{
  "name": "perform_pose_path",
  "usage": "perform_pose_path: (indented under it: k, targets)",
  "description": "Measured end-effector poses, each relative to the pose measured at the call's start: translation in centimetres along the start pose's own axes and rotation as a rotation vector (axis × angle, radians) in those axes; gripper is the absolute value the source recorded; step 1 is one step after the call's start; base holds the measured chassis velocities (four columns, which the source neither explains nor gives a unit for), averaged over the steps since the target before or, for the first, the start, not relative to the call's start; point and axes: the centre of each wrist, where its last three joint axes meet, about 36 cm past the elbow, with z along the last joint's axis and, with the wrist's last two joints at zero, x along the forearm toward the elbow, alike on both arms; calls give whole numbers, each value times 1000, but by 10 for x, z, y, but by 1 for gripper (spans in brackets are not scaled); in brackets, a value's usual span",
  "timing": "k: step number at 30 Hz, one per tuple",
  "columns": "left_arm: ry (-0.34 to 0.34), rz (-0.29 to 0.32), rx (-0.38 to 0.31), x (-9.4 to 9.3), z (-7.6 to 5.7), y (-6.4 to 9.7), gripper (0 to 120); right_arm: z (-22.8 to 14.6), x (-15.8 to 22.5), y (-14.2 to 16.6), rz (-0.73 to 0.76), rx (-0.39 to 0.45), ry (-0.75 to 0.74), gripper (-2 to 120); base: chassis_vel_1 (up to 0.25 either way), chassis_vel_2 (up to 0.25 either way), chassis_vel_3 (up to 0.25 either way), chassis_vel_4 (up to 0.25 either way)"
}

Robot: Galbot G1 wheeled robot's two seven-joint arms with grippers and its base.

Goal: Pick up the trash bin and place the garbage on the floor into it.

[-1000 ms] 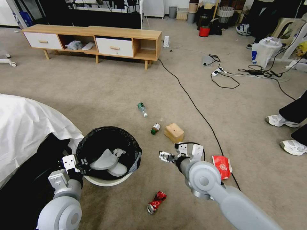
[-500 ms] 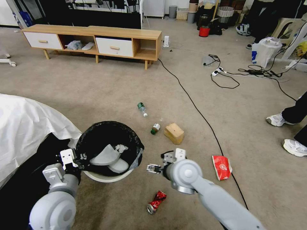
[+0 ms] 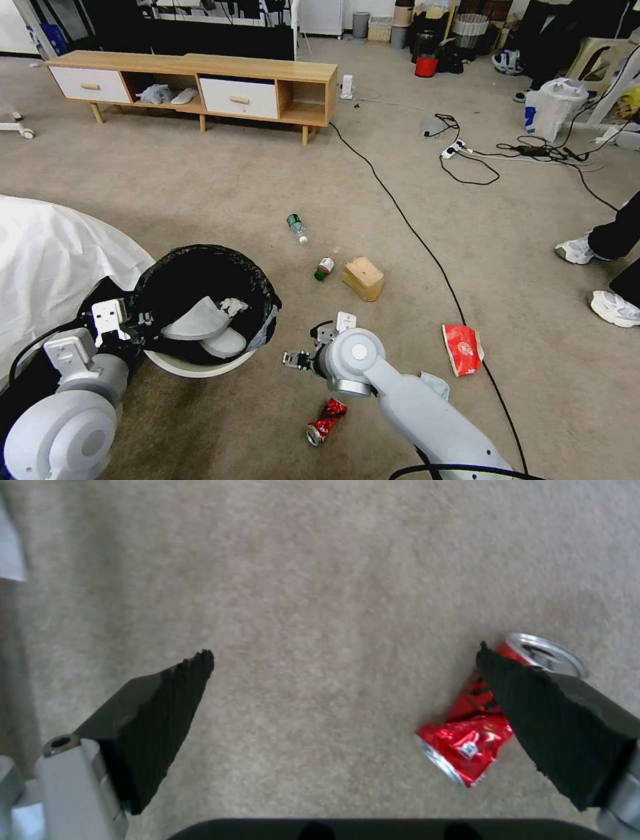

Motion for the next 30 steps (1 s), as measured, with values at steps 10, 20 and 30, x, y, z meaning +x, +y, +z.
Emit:
perform_pose_path:
  k: [10,20,30]
  targets:
    - [6,-3,15,-10,4,1,1,-2,-22,-12,74,-61,38,100,0,0,0,0]
    - [16,-6,23,-14,10,1,1,3,-38,-20,92,-100,72,100,0,0,0,0]
    - [21,-18,18,-11,18,1,1,4,-65,-32,117,-132,78,100,0,0,0,0]
